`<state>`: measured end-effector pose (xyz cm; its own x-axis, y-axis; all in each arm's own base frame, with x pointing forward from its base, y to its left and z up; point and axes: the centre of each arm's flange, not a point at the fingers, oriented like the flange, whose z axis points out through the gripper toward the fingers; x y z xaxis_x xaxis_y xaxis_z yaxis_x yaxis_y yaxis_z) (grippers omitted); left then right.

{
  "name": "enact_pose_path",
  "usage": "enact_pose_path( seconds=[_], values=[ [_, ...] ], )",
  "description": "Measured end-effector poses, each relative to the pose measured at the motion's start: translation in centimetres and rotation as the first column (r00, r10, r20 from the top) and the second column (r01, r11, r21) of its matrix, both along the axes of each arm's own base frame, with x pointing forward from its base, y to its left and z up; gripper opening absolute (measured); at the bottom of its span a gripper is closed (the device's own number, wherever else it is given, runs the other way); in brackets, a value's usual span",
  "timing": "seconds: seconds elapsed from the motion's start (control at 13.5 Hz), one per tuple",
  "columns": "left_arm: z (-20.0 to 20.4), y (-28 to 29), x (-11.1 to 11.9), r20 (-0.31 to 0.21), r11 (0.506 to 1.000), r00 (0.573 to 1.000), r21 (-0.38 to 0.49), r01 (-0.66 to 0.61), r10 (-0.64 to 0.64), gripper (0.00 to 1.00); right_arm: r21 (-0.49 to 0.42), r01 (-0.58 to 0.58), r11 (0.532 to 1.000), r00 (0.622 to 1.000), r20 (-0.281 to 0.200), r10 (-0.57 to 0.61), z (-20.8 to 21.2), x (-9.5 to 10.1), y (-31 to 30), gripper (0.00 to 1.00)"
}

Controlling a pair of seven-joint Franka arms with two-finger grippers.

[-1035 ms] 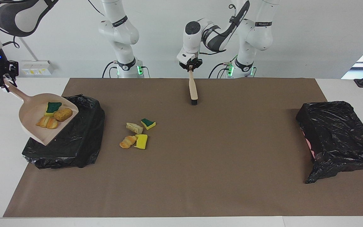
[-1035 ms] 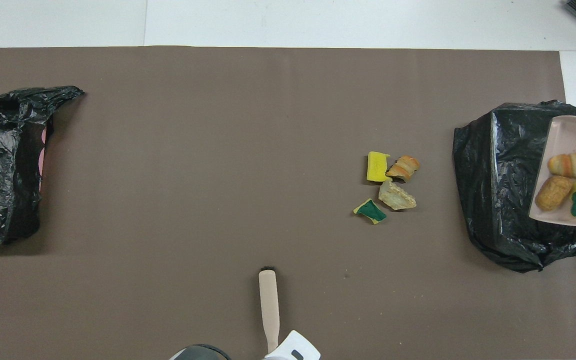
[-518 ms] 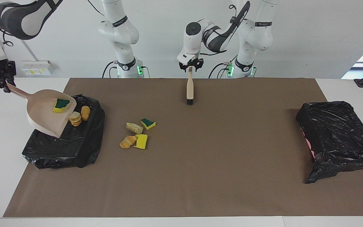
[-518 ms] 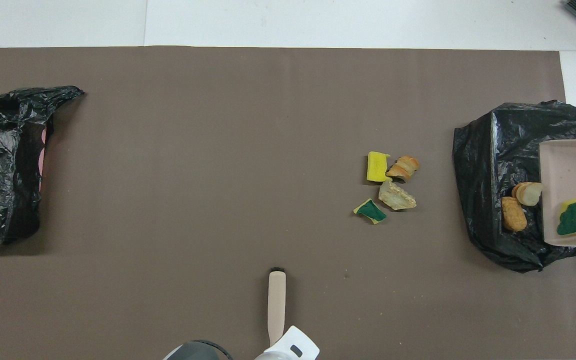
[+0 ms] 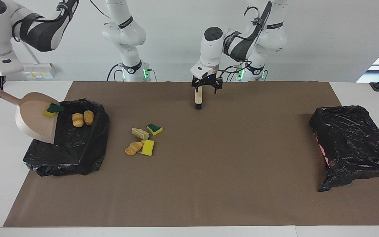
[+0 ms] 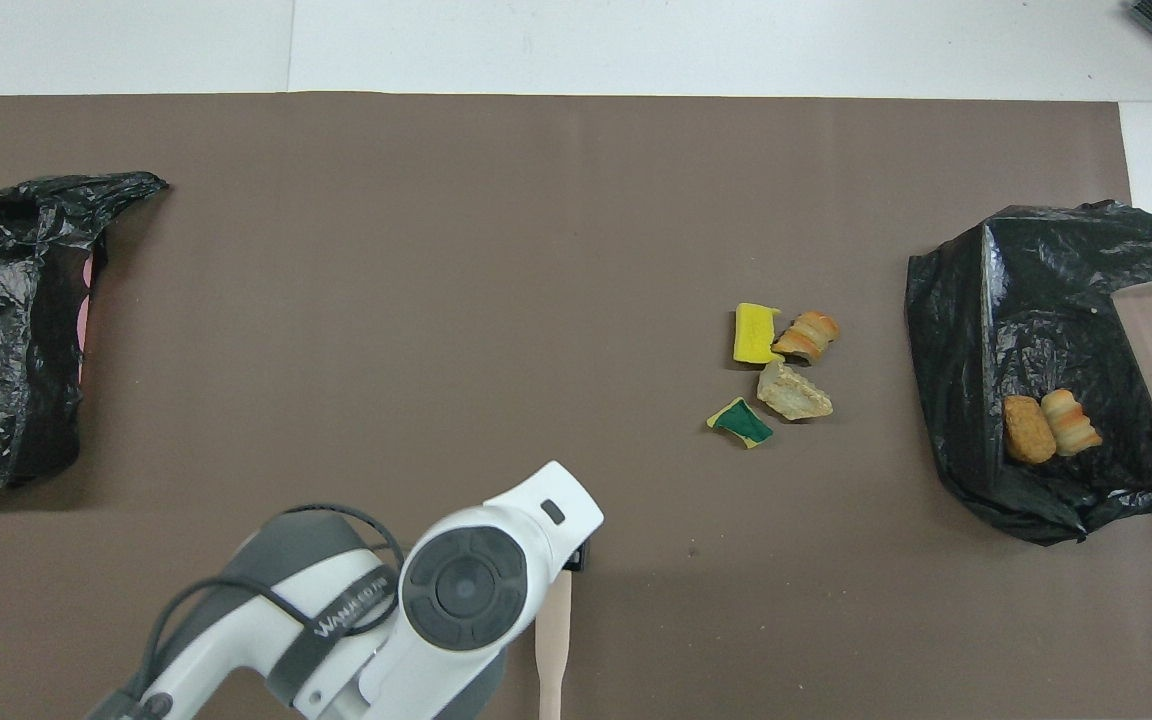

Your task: Sweep and dump trash in bin

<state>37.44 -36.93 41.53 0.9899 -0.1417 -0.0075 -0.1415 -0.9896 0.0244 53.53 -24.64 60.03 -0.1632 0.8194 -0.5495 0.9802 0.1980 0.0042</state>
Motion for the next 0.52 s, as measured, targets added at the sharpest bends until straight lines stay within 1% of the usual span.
enact_pose_path(
  seconds=[0.15, 0.3, 0.44, 0.52],
  values=[
    [3.2, 2.2, 6.9, 0.048, 0.999, 0.999, -0.029, -0.016, 0.017, 1.0, -0.035, -0.017, 0.999, 1.0, 0.002, 0.017, 0.9, 0.1, 0.4, 0.33],
    [7.7, 5.9, 12.0, 0.101, 0.999, 0.995, -0.052, -0.011, 0.017, 1.0, -0.07, -0.049, 0.996, 0.999, -0.01, 0.049, 1.2, 0.6, 1.7, 0.33],
    [12.4, 10.0, 15.1, 0.146, 0.999, 0.989, -0.044, -0.013, 0.019, 1.0, -0.105, -0.088, 0.991, 0.996, -0.032, 0.085, 1.3, 1.4, 3.9, 0.33],
    [14.5, 12.2, 16.3, 0.163, 0.999, 0.986, -0.031, -0.015, 0.02, 1.0, -0.108, -0.084, 0.991, 0.996, -0.041, 0.08, 1.2, 1.6, 4.8, 0.33]
  ],
)
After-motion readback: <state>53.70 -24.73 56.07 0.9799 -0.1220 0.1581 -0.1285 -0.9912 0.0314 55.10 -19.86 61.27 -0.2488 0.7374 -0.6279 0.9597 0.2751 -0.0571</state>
